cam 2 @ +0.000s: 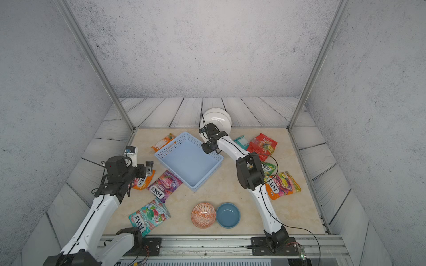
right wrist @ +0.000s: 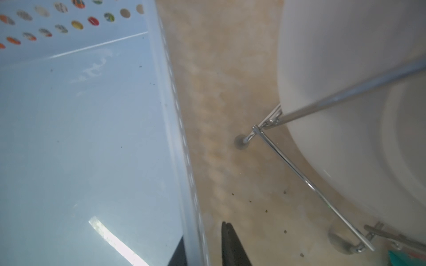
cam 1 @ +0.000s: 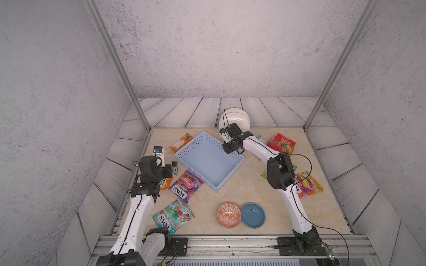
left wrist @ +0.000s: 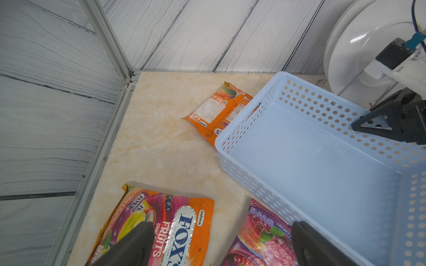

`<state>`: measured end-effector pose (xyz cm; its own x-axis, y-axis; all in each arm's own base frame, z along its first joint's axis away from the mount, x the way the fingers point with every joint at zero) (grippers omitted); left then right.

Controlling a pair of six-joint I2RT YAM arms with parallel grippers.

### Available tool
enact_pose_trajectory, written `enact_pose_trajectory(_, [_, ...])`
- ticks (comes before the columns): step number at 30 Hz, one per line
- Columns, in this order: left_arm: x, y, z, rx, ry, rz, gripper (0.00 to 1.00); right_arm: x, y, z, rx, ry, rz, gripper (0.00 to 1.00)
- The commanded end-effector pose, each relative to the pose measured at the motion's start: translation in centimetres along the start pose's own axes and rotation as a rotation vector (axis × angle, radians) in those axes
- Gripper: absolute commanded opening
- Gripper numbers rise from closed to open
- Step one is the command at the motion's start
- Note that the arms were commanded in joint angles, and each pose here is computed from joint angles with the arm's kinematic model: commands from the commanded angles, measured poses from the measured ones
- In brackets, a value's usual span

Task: Put the candies in the basket
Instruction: Pick up the basket from the center of the board, then place the basket at the center of the board.

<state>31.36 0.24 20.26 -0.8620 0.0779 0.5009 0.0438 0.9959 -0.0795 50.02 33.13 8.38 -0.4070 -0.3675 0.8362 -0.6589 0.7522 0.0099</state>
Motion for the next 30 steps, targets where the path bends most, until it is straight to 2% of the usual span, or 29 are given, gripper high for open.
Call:
enact_pose_trajectory(1, [0.3, 0.1, -0.4, 0.009, -0.023, 0.003, 0.99, 2.8, -0.1, -1.2, 0.013, -0.033, 0.028, 0.13])
enact_pose_trajectory(5, [0.3, 0.3, -0.4, 0.01, -0.01, -0.014, 0.99, 5.6, -0.2, -2.0, 0.011, -0.044, 0.043, 0.04])
enact_pose_trajectory(10, [0.3, 0.0, -0.3, 0.009, -0.017, 0.008, 0.99, 9.3, -0.1, -1.9, -0.062, -0.04, 0.06, 0.03])
enact_pose_trajectory(13, [0.4, 0.2, -0.4, 0.014, -0.016, -0.007, 0.99, 11.3, 0.3, -0.7, -0.14, -0.024, 0.052, 0.02])
enact_pose_trajectory(19, [0.4, 0.1, -0.5, 0.022, -0.014, 0.001, 0.99, 14.4, 0.9, 1.8, -0.296, -0.076, 0.049, 0.01])
enact_pose_trajectory(30, [0.4, -0.1, -0.5, 0.014, -0.023, 0.012, 0.99, 17.4, 0.4, 6.6, -0.548, -0.135, 0.126, 0.0])
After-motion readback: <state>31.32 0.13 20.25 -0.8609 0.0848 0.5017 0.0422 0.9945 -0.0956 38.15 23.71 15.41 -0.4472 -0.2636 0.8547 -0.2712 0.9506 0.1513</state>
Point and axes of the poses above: each gripper's point midway between its finger pads, its own x axis back along the fingers, its own y axis along the line the jaws close on, z = x × y, the point moved 2 cm from there along x, back along the fingers, and after that the axes turned 2 degrees about x, right-handed, at the moved point
